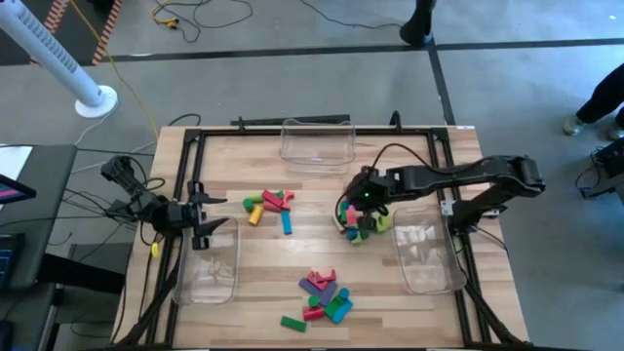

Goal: Sort blocks by size
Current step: Put the blue arc block into the left transparent bin

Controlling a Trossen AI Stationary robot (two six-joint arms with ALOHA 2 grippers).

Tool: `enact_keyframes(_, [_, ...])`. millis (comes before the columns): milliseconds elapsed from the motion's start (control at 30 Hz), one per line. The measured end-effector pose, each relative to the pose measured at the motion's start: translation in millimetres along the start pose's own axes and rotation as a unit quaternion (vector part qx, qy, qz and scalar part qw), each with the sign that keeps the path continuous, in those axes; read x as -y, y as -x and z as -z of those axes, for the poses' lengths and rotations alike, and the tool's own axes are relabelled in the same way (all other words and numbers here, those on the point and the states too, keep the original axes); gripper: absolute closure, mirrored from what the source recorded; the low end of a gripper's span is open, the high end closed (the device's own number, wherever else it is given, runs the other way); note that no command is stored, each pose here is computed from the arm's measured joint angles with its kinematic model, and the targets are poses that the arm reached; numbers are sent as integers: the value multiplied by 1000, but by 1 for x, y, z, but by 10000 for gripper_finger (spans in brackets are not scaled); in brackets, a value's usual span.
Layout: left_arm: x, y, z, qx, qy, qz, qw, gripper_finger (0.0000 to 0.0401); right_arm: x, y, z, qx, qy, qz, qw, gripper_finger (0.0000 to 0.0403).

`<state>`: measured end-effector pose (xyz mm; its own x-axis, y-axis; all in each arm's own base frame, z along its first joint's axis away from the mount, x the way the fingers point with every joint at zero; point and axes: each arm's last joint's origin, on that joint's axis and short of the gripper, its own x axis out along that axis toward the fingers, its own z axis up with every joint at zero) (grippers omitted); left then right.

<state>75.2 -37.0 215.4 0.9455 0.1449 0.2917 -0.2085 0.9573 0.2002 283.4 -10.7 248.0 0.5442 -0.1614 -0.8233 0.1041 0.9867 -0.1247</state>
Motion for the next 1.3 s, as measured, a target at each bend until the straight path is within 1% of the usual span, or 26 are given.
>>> enact_keyframes(133, [3,-7,-5,-4,-34,1,999,186,-14,19,-26,73,24,-17,997,338])
enact_keyframes(233, [3,-17,-17,-12,-51,-1,999,186,-26,31,-42,113,47,-29,992,338])
enact_keyframes(367, [7,-39,-34,-36,-87,-7,996,186,-40,43,-54,171,70,-43,982,337])
enact_keyframes(533, [16,-74,-50,-77,-140,15,987,186,-53,52,-60,205,100,-50,972,336])
enact_keyframes(633, [23,-99,-50,-115,-181,32,976,186,-57,55,-63,225,110,-51,967,335])
enact_keyframes(767, [32,-130,-44,-154,-241,43,957,186,-59,56,-65,237,118,-53,963,335])
enact_keyframes(900, [39,-148,-37,-186,-286,52,938,186,-54,57,-69,255,115,-48,959,335])
enact_keyframes(1000, [39,-149,-34,-222,-306,46,925,186,-49,58,-75,284,113,-58,950,335])
enact_keyframes(1067, [37,-144,-34,-249,-312,36,916,186,-45,57,-80,305,111,-73,943,335])
enact_keyframes(1133, [32,-135,-38,-269,-309,22,912,186,-43,52,-85,325,112,-81,936,335])
enact_keyframes(1233, [22,-117,-49,-276,-286,9,917,186,-43,33,-91,329,115,-89,933,335])
enact_keyframes(1300, [15,-104,-57,-275,-259,9,926,186,-42,17,-95,319,114,-91,937,335])
